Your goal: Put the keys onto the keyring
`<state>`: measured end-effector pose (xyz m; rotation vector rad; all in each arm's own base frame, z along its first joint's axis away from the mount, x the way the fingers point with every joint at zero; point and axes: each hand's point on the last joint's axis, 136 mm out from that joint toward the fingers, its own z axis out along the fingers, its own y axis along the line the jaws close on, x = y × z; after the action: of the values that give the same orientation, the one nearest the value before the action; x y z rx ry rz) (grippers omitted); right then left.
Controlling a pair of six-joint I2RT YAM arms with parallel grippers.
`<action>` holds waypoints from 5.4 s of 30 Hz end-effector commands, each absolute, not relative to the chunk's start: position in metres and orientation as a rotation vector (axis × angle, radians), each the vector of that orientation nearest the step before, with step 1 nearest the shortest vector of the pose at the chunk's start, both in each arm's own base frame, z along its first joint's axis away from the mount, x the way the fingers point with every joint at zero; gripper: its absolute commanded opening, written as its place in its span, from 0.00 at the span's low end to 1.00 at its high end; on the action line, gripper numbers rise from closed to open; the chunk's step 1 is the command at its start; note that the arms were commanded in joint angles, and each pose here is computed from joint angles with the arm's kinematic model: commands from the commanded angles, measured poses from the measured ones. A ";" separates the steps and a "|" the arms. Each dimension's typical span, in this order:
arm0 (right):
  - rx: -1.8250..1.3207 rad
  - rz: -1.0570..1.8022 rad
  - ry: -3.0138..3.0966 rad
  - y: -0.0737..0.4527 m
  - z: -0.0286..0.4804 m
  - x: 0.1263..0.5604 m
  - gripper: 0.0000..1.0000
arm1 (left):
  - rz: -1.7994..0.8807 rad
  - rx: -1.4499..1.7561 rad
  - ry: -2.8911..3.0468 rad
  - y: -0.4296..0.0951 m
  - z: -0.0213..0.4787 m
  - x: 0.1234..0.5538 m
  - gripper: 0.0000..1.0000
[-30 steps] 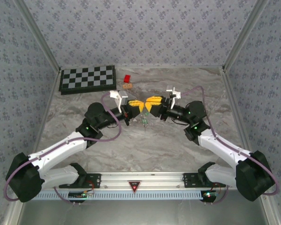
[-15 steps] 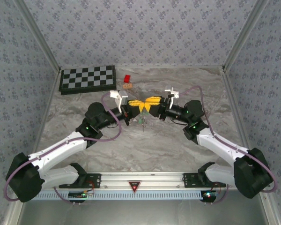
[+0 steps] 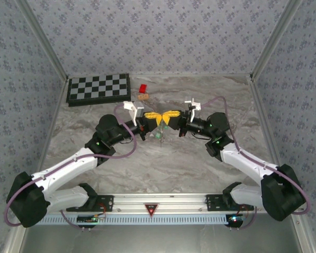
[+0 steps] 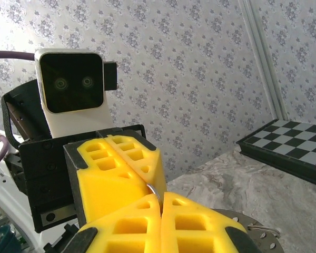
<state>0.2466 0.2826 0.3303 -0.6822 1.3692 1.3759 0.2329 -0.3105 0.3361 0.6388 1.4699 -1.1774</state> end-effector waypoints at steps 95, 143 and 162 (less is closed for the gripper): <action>-1.211 1.027 1.644 0.283 0.284 0.231 0.01 | -1.178 1.058 1.695 -0.323 0.282 0.220 0.00; -0.989 0.692 1.493 0.283 0.292 0.242 0.07 | -1.191 0.777 1.404 -0.309 0.355 0.223 0.00; -1.066 0.674 1.532 0.293 0.270 0.235 0.15 | -1.205 0.757 1.386 -0.307 0.356 0.221 0.00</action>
<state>0.2374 0.2944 0.2724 -1.0596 1.5192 0.6793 0.2287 -0.3110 0.3252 0.7629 1.5132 -1.1974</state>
